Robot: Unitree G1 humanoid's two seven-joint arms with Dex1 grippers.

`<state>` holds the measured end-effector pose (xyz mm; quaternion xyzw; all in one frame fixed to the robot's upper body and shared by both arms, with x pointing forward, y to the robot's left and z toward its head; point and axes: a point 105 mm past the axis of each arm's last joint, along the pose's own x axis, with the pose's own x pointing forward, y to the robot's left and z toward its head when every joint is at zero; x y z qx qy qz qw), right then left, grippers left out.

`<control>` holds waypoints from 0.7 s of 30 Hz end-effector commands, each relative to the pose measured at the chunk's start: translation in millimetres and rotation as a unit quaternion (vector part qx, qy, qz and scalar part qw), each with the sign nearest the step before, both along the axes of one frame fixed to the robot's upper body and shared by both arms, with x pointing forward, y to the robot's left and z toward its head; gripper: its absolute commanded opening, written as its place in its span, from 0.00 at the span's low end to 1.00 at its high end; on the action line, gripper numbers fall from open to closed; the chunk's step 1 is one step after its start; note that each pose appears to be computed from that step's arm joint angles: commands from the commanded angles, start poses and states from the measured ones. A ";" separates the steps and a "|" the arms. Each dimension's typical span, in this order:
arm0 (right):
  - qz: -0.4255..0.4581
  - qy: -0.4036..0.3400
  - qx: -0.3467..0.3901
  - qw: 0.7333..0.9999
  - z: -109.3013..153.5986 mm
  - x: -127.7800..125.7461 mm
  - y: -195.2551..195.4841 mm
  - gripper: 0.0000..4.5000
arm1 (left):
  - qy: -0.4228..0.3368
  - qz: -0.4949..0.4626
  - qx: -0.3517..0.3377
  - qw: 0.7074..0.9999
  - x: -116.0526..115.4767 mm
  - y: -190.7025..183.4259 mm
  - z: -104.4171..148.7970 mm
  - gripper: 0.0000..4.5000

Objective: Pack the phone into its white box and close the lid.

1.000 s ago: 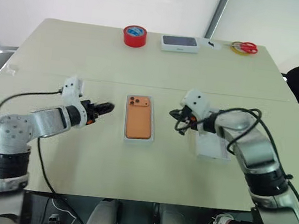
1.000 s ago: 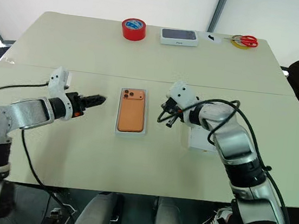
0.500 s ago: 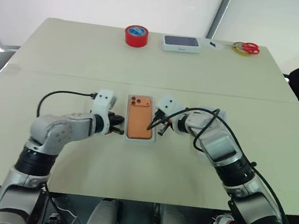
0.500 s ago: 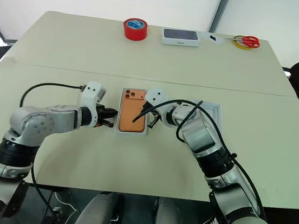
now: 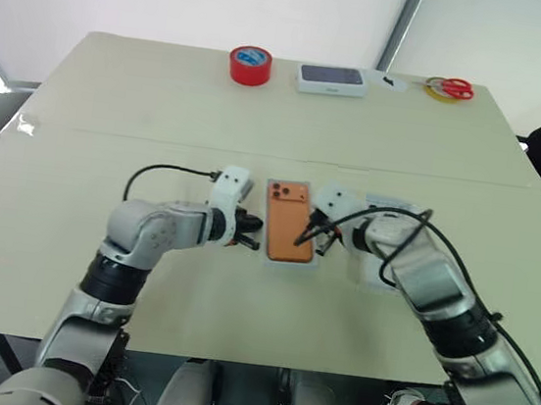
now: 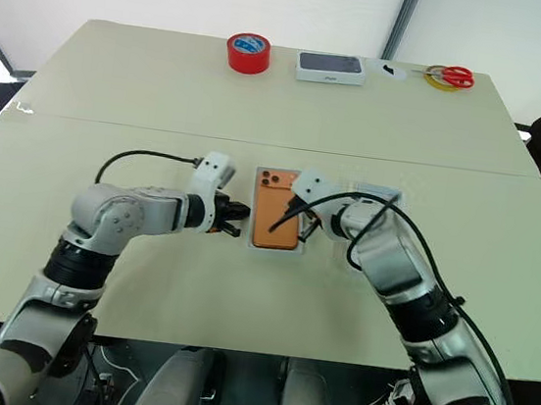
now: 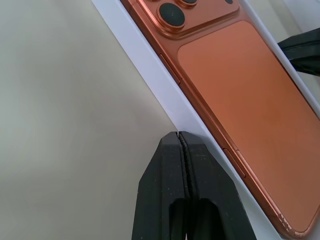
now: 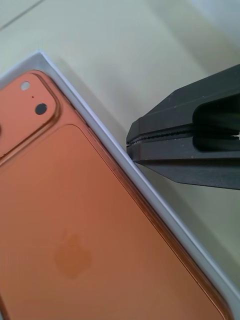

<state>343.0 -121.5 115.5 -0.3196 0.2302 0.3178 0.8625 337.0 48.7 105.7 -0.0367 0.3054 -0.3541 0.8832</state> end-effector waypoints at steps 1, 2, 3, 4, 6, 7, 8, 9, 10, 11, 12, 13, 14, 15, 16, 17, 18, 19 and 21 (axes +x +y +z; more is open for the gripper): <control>0.027 -0.003 0.017 0.999 12.2 -17.3 5.4 0.00 | -0.002 -0.096 -0.041 0.995 -17.6 -46.8 12.8 0.01; 0.022 0.000 0.014 1.000 12.1 -20.4 0.4 0.00 | 0.000 -0.104 -0.045 0.994 -19.3 -51.8 13.5 0.01; 0.018 0.002 0.010 1.000 11.7 -23.6 -4.6 0.00 | 0.002 -0.111 -0.050 0.993 -21.1 -56.5 14.2 0.01; 0.012 0.005 0.006 1.000 11.1 -26.7 -9.5 0.00 | 0.005 -0.117 -0.054 0.992 -22.4 -60.3 14.6 0.01; 0.002 0.009 -0.001 1.000 10.1 -31.9 -18.0 0.00 | 0.012 -0.125 -0.061 0.990 -24.9 -66.8 14.6 0.01; -0.002 0.011 -0.004 1.000 9.6 -34.1 -21.3 0.00 | 0.015 -0.130 -0.063 0.989 -26.3 -69.6 14.3 0.01; -0.006 0.013 -0.006 1.000 8.9 -36.1 -24.8 0.00 | 0.018 -0.136 -0.065 0.988 -28.2 -73.0 14.0 0.01; -0.011 0.015 -0.008 1.000 8.5 -37.6 -27.6 0.00 | 0.021 -0.142 -0.066 0.987 -30.0 -75.9 13.7 0.01; -0.014 0.015 -0.009 1.000 8.3 -38.7 -29.7 0.00 | 0.022 -0.146 -0.067 0.987 -31.4 -78.0 13.5 0.01; -0.017 0.016 -0.010 1.000 8.2 -39.6 -31.3 0.00 | 0.024 -0.148 -0.068 0.986 -32.4 -79.5 13.2 0.01; -0.018 0.016 -0.011 1.000 8.2 -40.2 -32.2 0.00 | 0.025 -0.150 -0.068 0.986 -33.0 -80.5 12.9 0.01; -0.019 0.017 -0.011 1.000 8.4 -40.5 -32.9 0.00 | 0.026 -0.150 -0.069 0.986 -33.2 -81.2 12.7 0.01; -0.020 0.017 -0.011 1.000 8.5 -40.7 -33.4 0.00 | 0.028 -0.150 -0.070 0.986 -33.3 -81.6 12.5 0.01; -0.021 0.017 -0.011 1.000 8.7 -40.7 -33.8 0.00 | 0.029 -0.149 -0.071 0.986 -33.1 -81.6 12.3 0.01; -0.022 0.016 -0.012 1.000 8.9 -40.6 -34.3 0.00 | 0.029 -0.148 -0.071 0.986 -32.8 -81.4 12.2 0.01; -0.024 0.016 -0.014 0.999 9.6 -40.3 -35.6 0.00 | 0.030 -0.147 -0.071 0.986 -32.3 -80.6 12.1 0.01; -0.026 0.015 -0.016 0.999 11.0 -40.1 -37.5 0.00 | 0.029 -0.145 -0.071 0.986 -31.7 -79.2 12.1 0.01; -0.028 0.013 -0.018 0.999 12.6 -39.9 -39.5 0.00 | 0.029 -0.142 -0.071 0.987 -31.0 -77.6 12.2 0.01; -0.034 0.011 -0.017 0.999 17.6 -40.3 -44.6 0.00 | 0.028 -0.135 -0.072 0.988 -29.0 -71.9 12.8 0.01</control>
